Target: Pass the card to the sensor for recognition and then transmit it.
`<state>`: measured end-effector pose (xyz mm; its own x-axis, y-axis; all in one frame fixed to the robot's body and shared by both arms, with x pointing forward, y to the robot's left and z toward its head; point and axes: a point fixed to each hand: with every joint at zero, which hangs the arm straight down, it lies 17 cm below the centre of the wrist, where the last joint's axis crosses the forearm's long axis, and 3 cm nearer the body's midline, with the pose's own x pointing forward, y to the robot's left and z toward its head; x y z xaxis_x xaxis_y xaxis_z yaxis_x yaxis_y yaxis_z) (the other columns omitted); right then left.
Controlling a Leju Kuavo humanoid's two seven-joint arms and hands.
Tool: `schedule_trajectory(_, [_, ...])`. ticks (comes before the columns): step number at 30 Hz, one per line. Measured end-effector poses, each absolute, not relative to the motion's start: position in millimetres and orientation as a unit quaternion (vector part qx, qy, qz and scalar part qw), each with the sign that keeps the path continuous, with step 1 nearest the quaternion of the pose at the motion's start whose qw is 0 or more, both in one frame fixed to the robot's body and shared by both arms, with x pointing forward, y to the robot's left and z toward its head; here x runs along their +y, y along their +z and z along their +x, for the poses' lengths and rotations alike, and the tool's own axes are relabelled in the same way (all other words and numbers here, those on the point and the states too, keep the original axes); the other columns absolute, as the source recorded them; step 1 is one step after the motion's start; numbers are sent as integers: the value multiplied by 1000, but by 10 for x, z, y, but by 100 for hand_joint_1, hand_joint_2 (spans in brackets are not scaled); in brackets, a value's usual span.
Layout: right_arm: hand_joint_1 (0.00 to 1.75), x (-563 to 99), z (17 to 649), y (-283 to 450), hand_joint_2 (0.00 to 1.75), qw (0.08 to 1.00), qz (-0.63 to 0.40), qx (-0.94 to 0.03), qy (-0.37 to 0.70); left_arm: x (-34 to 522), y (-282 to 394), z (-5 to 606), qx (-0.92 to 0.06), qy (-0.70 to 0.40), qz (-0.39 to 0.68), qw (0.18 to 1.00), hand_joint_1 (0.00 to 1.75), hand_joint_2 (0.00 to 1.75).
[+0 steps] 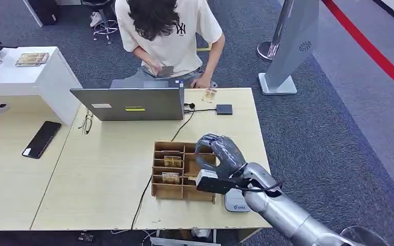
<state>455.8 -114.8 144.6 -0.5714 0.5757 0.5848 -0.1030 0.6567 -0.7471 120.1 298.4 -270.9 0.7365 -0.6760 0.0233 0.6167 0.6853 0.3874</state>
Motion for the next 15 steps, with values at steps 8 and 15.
schedule_trajectory(8, [103,-1162,4564,1396,175,432,-170,-792,397,2983,-2710,1201,-82,-355,180,914,0,0])
schedule_trajectory(15, [89,-1175,4580,1361,175,428,-183,-787,405,2979,-2710,1200,-82,-357,179,913,0,0])
